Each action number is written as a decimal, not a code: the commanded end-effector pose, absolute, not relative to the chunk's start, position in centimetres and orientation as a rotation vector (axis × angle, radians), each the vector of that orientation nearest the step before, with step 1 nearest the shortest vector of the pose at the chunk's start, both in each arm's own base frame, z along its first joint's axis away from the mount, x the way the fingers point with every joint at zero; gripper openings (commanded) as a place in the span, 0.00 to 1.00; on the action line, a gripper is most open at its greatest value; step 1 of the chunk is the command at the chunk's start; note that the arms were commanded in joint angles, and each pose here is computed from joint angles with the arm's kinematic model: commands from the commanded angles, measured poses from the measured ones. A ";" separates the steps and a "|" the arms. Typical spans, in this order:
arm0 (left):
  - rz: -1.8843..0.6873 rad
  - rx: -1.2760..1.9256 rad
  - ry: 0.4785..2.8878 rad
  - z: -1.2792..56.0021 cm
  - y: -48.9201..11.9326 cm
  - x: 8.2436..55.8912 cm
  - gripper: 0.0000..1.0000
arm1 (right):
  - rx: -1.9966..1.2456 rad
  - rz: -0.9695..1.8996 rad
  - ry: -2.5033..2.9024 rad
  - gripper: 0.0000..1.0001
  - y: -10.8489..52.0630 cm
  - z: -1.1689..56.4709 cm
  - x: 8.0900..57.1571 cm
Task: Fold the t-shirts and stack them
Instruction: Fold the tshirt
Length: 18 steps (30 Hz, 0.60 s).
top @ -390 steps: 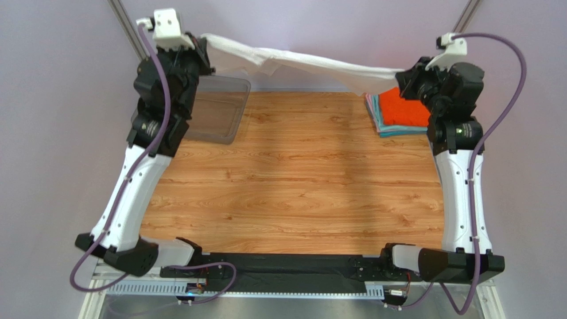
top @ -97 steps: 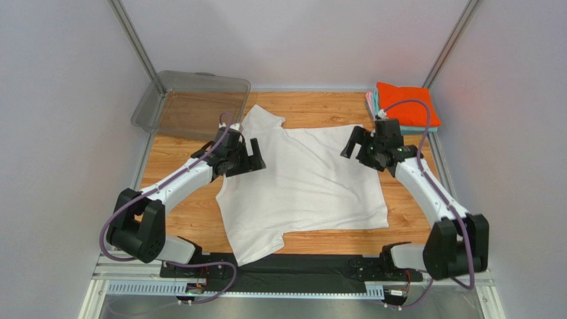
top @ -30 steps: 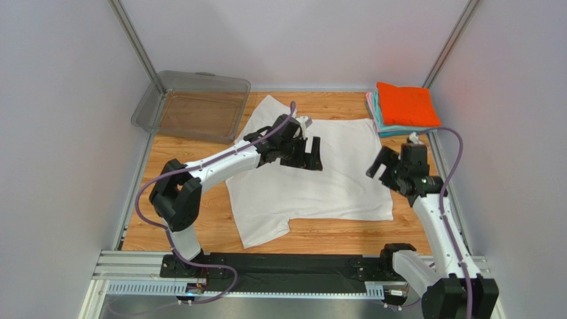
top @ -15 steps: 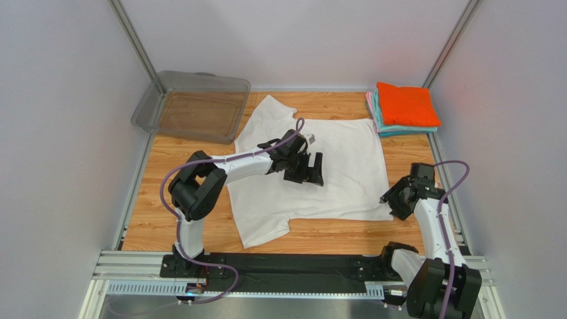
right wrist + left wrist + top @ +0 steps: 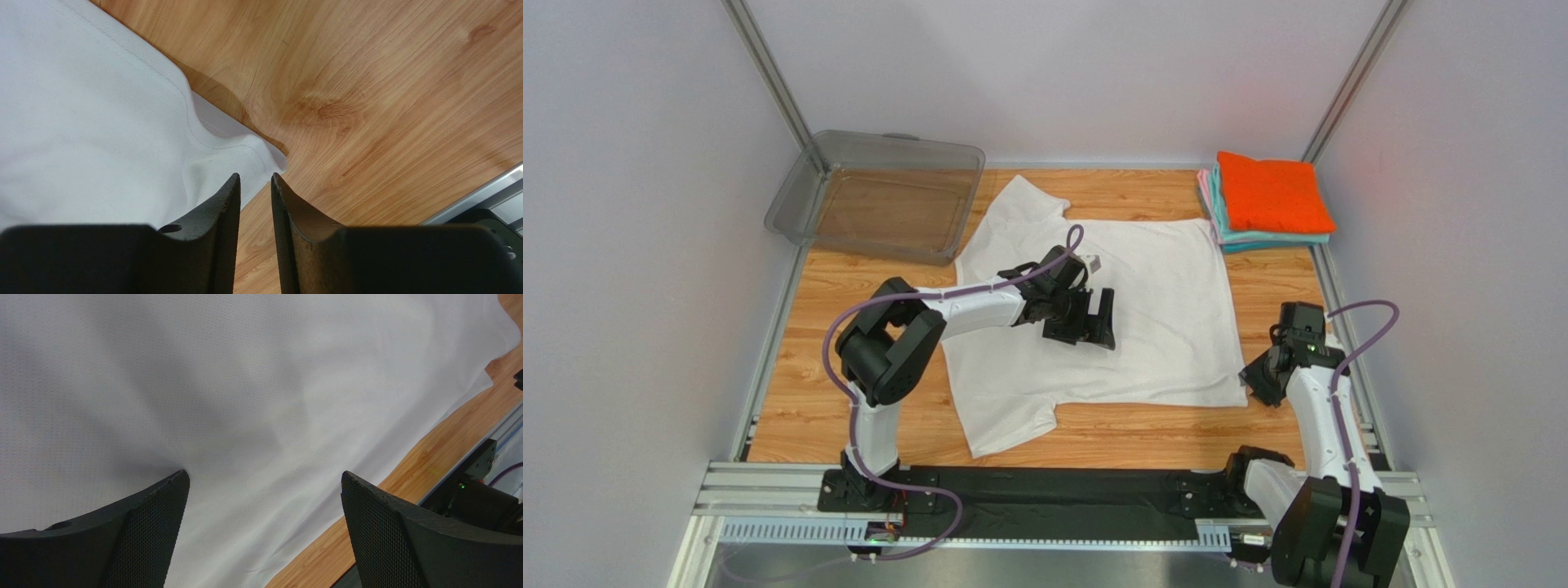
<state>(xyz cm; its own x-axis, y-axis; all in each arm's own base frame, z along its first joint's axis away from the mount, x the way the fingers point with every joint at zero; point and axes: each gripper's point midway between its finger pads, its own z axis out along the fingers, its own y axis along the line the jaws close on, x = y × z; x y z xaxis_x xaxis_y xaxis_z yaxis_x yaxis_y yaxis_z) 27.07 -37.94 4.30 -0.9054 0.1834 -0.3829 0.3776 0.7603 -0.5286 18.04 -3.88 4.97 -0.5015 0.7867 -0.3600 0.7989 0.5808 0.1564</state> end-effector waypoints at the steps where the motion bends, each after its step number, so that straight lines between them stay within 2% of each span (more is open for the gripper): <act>1: -0.917 0.484 2.627 3.7 -38.5 27.3 1.00 | 1.331 -0.102 2.351 0.26 -5.1 5.6 18.6; 8: -0.924 0.489 2.646 2.9 -38.4 27.2 1.00 | 1.329 -0.019 2.401 0.24 -4.1 4.0 20.2; 16: -0.901 0.471 2.663 2.3 -37.9 27.1 1.00 | 1.318 -0.030 2.420 0.25 -4.4 2.8 21.3; 18: -0.895 0.470 2.669 2.1 -37.8 27.0 1.00 | 1.316 -0.046 2.427 0.29 -4.6 2.5 21.3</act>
<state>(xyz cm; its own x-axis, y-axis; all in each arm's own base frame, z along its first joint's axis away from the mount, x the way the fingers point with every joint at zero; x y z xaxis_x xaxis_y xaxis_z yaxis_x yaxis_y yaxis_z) 27.29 -38.71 4.37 -0.9015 0.1863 -0.3907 0.3939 0.7272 -0.5621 19.59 -3.93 2.11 -0.5158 0.8051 -0.2928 0.8158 0.5659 0.1191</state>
